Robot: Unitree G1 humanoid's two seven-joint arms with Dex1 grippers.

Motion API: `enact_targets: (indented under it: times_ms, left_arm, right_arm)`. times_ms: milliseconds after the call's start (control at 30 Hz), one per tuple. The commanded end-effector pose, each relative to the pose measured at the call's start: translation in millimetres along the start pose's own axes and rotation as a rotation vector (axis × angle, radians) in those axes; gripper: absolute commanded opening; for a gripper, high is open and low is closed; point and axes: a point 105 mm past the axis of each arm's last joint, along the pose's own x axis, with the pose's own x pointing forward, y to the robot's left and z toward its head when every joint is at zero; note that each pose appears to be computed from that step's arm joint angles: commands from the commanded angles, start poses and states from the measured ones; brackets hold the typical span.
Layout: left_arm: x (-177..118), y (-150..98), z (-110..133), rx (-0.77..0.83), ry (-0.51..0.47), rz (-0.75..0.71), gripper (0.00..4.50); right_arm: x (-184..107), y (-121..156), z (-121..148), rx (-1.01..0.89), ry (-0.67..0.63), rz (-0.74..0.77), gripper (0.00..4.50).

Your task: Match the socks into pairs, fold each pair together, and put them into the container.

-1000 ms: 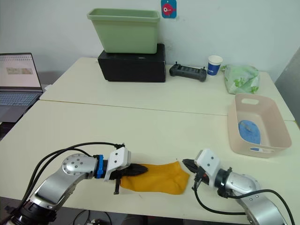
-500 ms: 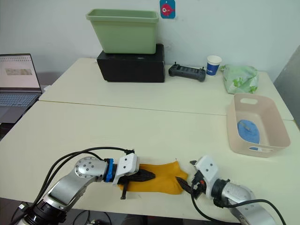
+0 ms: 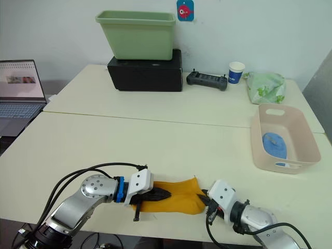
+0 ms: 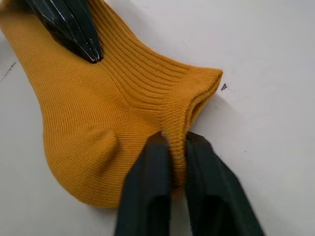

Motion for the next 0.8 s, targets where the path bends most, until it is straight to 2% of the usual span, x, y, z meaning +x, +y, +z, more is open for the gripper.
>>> enact_targets:
  times_ms: [33,333,400,533,633,700,800]
  left_arm:
    - [3,3,12,0.014,-0.034,0.019,0.0]
    - [32,14,38,0.016,-0.107,-0.01,0.0]
    - [45,14,41,0.049,-0.1,-0.048,0.0]
    - [71,25,24,0.059,-0.018,-0.069,0.0]
    - [73,28,20,0.06,-0.018,-0.069,0.0]
    - [61,26,29,0.051,-0.067,-0.075,0.0]
    - [32,23,36,0.103,-0.078,-0.085,0.0]
  right_arm:
    - [-10,-22,5,0.065,-0.014,-0.086,0.02]
    - [-27,-52,18,0.141,-0.047,-0.126,0.02]
    - [-31,-54,23,0.14,-0.06,-0.111,0.02]
    - [-35,-42,51,0.111,-0.107,-0.008,0.02]
    - [-31,-28,62,0.091,-0.112,0.072,0.02]
    - [-25,-19,69,0.083,-0.11,0.125,0.02]
    - [-18,-6,71,0.08,-0.069,0.21,0.02]
